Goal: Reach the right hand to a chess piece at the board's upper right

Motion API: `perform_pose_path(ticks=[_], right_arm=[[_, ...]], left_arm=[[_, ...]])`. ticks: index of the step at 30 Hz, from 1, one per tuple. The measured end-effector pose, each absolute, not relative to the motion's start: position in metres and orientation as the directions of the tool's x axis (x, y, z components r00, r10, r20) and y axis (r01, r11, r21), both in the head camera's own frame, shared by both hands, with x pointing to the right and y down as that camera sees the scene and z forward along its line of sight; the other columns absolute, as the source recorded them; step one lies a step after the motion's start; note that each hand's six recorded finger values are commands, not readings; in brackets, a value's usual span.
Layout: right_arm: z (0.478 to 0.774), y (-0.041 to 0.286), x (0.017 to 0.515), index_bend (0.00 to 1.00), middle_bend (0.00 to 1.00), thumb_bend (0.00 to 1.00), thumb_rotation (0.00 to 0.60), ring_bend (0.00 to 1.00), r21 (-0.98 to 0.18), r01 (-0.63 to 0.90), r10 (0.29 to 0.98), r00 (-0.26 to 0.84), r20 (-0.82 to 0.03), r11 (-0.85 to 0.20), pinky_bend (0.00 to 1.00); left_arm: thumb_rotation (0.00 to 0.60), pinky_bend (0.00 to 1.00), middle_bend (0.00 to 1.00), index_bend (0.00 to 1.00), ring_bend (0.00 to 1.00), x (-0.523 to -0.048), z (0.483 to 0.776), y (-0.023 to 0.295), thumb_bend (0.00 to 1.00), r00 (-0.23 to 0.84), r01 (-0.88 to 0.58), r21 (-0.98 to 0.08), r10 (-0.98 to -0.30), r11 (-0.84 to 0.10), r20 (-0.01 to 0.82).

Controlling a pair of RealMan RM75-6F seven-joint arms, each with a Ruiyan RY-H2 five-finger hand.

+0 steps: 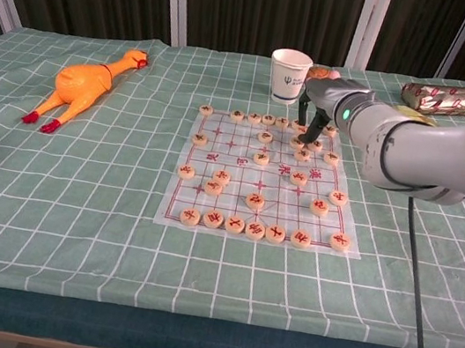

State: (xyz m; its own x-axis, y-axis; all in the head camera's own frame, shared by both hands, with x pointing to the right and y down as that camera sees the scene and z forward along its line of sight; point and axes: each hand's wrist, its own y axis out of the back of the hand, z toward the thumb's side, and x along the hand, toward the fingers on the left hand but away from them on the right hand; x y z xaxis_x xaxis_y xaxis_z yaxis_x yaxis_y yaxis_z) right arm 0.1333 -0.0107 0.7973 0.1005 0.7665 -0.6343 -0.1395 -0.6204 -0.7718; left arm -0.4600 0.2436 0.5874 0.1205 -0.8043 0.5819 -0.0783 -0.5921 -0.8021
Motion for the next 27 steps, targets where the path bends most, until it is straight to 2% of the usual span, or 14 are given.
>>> perform_pose_path(ticks=[12, 20, 27], right_arm=[[0.7963, -0.0151, 0.1363, 0.57, 0.06, 0.48, 0.600, 0.00, -0.768, -0.116, 0.765, 0.076, -0.639, -0.630, 0.00], [0.7979, -0.0135, 0.1334, 0.42, 0.06, 0.48, 0.600, 0.00, -0.760, -0.112, 0.756, 0.080, -0.649, -0.640, 0.00], [0.7953, -0.0155, 0.1314, 0.39, 0.06, 0.48, 0.600, 0.00, -0.770, -0.090, 0.765, 0.088, -0.638, -0.632, 0.00]], left_arm=[[0.600, 0.04, 0.00, 0.00, 0.00, -0.4610, 0.5905, 0.2421, 0.54, 0.118, -0.084, -0.793, -0.796, -0.604, 0.594], [0.600, 0.04, 0.00, 0.00, 0.00, -0.4605, 0.5919, 0.2426, 0.54, 0.122, -0.087, -0.785, -0.788, -0.614, 0.603], [0.600, 0.04, 0.00, 0.00, 0.00, -0.4586, 0.5910, 0.2431, 0.54, 0.134, -0.090, -0.782, -0.786, -0.616, 0.604]])
